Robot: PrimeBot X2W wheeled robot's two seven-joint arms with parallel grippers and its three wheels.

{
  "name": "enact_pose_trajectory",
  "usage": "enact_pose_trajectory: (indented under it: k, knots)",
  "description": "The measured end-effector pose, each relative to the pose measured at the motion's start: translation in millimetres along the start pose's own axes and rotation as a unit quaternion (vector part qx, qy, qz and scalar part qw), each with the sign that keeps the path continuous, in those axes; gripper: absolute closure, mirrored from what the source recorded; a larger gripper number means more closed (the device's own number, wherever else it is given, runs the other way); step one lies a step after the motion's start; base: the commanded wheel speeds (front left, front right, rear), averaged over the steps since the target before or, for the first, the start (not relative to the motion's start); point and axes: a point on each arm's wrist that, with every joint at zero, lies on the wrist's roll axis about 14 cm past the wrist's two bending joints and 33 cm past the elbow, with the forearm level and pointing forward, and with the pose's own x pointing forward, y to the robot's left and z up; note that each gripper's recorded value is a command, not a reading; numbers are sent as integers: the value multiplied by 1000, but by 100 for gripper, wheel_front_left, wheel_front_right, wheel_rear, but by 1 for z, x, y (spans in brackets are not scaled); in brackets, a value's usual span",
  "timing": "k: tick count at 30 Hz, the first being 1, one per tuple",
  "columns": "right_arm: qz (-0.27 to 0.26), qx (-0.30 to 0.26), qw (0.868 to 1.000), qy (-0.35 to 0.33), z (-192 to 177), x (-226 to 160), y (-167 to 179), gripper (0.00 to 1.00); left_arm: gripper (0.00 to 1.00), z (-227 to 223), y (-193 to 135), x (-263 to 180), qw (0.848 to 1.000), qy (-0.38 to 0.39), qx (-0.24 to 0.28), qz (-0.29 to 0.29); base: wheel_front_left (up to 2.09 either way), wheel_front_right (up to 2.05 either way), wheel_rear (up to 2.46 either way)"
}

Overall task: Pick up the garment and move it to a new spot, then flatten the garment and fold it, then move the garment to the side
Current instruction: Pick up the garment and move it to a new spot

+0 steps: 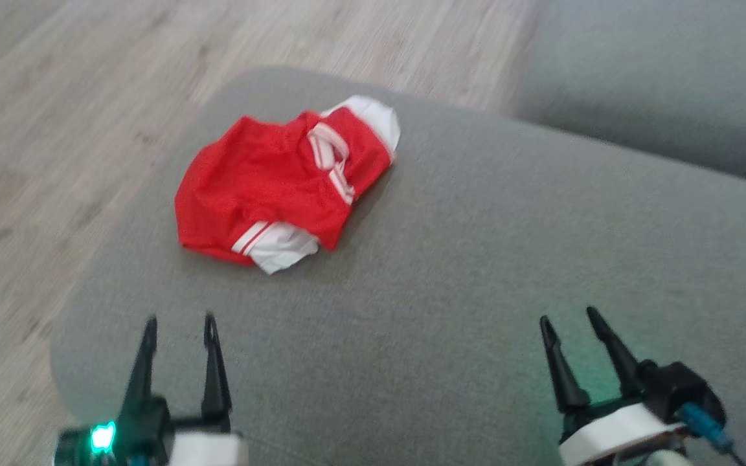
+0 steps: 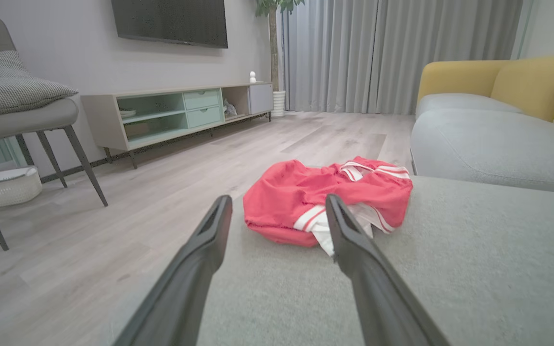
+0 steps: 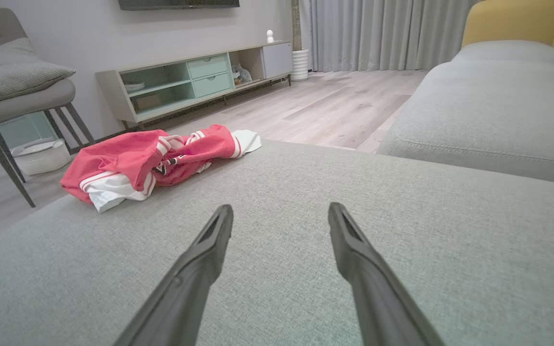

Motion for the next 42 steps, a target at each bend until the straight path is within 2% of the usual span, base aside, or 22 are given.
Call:
enact_pose_trajectory:
  k: [5, 9, 12, 16, 18, 21, 22, 23, 25, 26, 27, 30, 34, 38, 42]
  knots:
    - [17, -25, 1000, 9, -7, 22, -24, 0, 0, 37, -6, 47, 998, -50, 24, -8, 0, 0, 0]
    - [24, -45, 999, 2, -7, 46, -51, 0, 0, 74, -34, 104, 993, -101, 48, -46, 0, 0, 0]
    - [24, -59, 998, 14, -19, 52, -75, 0, 0, 73, -61, 141, 990, -98, 64, -82, 0, 0, 0]
    - [17, -70, 997, 31, -38, 56, -105, 0, 0, 32, -97, 178, 989, -38, 79, -123, 0, 0, 0]
    - [14, -72, 997, 32, -41, 57, -112, 0, 0, 14, -104, 183, 988, -11, 80, -130, 0, 0, 0]
    - [9, -73, 997, 30, -46, 58, -124, 0, 0, -51, -116, 188, 981, 109, 78, -138, 0, 0, 0]
    - [9, -74, 997, 30, -47, 57, -127, 0, 0, -71, -116, 186, 976, 149, 81, -133, 0, 0, 0]
    - [6, -73, 997, 25, -48, 56, -132, 0, 0, -105, -117, 180, 964, 214, 86, -129, 0, 0, 0]
    - [4, -72, 997, 24, -48, 56, -134, 0, 0, -116, -120, 178, 959, 234, 87, -132, 0, 0, 0]
    - [1, -71, 997, 22, -48, 56, -136, 0, 62, -121, -124, 179, 957, 240, 87, -135, 0, 0, 0]
    - [-2, -71, 997, 21, -47, 55, -138, 0, 100, -121, -128, 183, 959, 233, 86, -137, 0, 0, 0]
    - [-11, -73, 997, 16, -44, 54, -144, 0, 100, -117, -137, 191, 964, 205, 92, -144, 0, 0, 0]
    - [-24, -70, 997, 17, -36, 48, -139, 0, 100, -86, -141, 197, 974, 153, 86, -146, 0, 0, 0]
    - [-26, -56, 998, -2, -17, 44, -118, 0, 100, -4, -156, 216, 981, 31, 80, -172, 0, 0, 0]
    - [-47, -45, 997, -32, 10, 33, -107, 0, 100, 79, -173, 220, 970, -89, 77, -210, 0, 0, 0]
